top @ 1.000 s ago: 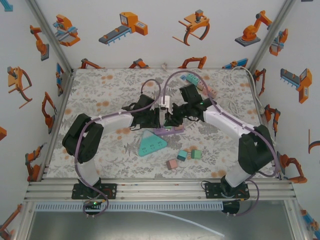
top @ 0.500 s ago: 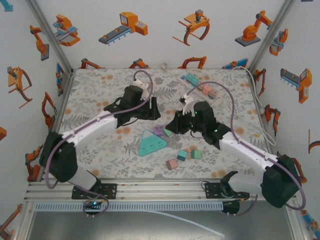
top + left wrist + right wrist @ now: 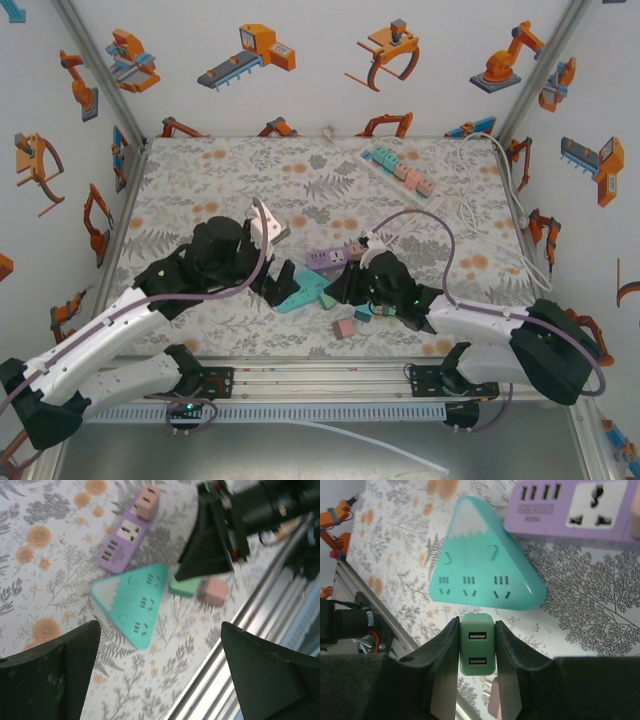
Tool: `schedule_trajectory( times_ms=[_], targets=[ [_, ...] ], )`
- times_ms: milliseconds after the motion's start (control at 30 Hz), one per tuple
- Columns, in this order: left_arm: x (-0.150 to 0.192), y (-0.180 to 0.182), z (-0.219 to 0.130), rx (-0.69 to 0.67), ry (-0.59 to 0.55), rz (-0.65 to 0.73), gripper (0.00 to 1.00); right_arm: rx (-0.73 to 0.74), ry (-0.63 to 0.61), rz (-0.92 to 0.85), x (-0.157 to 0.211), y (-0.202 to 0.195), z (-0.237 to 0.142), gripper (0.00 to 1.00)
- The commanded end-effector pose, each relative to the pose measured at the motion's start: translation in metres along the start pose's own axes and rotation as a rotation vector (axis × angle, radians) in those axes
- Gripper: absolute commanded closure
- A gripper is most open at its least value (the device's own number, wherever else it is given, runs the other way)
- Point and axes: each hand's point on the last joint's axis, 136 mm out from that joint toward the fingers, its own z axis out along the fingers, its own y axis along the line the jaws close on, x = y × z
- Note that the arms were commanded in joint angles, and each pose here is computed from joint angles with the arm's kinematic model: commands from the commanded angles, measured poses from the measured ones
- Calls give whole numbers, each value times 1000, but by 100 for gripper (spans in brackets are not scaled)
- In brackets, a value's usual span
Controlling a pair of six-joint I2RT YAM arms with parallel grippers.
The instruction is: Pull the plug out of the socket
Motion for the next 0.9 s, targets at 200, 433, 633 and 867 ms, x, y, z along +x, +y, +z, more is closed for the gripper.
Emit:
schedule_trajectory(
  times_ms=[200,433,633,867],
  targets=[
    [59,-20,-7,107,105,238,3,-39,-64,33,4,10,24,72],
    [59,-22,-11,109,85,250,3,-4,-32,34,18,4,32,54],
    [59,-18,-11,85,87,246,3,12,-23,33,23,0,33,46],
    [61,-15,-9,73,96,242,3,17,-27,-7,19,3,26,41]
  ],
)
